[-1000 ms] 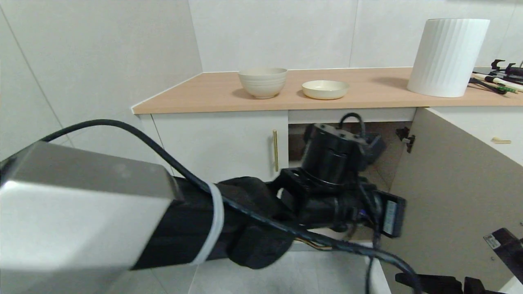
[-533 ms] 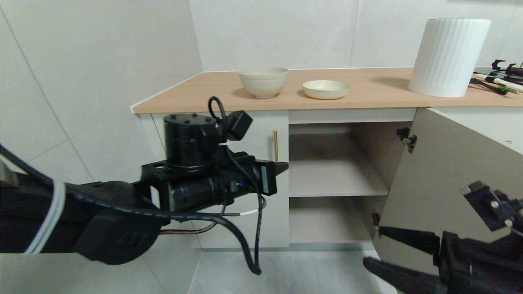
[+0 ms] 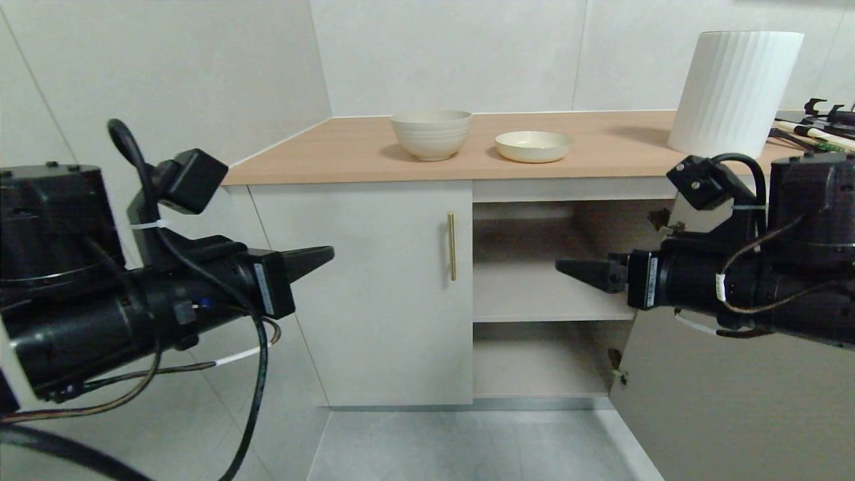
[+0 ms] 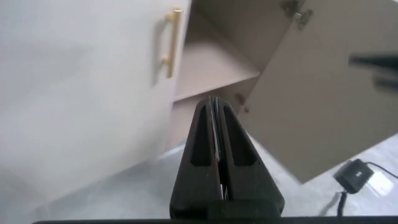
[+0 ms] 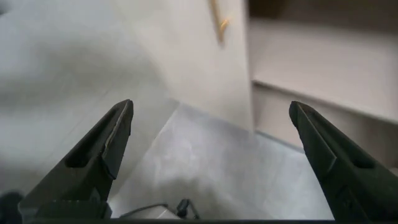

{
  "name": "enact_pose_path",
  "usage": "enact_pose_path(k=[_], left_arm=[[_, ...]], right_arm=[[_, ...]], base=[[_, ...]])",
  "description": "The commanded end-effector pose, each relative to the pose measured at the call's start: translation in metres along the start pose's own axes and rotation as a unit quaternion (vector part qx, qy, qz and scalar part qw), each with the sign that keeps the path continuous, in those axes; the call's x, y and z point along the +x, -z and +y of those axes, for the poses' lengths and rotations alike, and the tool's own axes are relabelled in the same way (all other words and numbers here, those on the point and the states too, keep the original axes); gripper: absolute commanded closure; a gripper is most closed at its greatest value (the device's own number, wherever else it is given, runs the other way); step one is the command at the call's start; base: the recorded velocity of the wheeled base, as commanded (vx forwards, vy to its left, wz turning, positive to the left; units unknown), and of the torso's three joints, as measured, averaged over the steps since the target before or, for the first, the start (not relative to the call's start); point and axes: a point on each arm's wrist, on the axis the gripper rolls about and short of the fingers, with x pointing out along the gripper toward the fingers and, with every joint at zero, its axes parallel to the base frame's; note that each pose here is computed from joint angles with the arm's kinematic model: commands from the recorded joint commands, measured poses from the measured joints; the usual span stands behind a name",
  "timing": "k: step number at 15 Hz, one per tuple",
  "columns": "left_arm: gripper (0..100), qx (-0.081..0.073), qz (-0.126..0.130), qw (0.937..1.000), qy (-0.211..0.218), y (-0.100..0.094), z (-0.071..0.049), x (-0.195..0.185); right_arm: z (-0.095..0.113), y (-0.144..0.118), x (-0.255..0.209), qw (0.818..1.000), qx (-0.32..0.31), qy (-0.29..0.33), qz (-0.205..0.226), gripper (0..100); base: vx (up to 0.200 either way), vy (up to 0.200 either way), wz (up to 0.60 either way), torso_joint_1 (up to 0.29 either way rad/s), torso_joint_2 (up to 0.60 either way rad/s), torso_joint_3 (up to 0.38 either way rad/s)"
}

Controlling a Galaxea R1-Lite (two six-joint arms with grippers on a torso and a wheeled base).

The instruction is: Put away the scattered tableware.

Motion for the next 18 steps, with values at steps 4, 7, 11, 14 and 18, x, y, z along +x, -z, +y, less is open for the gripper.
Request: enact_pose_path(k=[4, 7, 11, 14, 18], left_arm=[[0, 0.003, -0.025, 0.9997, 0.0, -0.013, -0.003, -0.025], [0, 0.003, -0.021, 0.9998, 0.006, -0.012, -0.002, -0.021], [0, 0.003, -0.011, 0.9998, 0.017, -0.01, -0.004, -0.014], [0, 0.004, -0.014, 0.9997, 0.019, -0.011, -0.004, -0.012], [0, 0.004, -0.015, 0.9997, 0.021, -0.012, -0.005, -0.012]], right_arm=[[0.004, -0.02, -0.02, 1.0, 0.001, 0.012, -0.024, 0], [0.005, -0.024, -0.039, 0.999, 0.003, 0.042, -0.023, 0], [0.008, -0.035, -0.055, 0.998, 0.005, 0.062, -0.023, 0], [0.007, -0.035, -0.054, 0.997, 0.006, 0.07, -0.024, 0], [0.009, -0.035, -0.062, 0.997, 0.006, 0.072, -0.011, 0]], base=[[0.0, 0.0, 0.0, 0.0, 0.0, 0.0], [0.0, 0.0, 0.0, 0.0, 0.0, 0.0], [0.0, 0.0, 0.0, 0.0, 0.0, 0.0], [0.0, 0.0, 0.0, 0.0, 0.0, 0.0], [0.15, 0.0, 0.0, -0.001, 0.0, 0.002]])
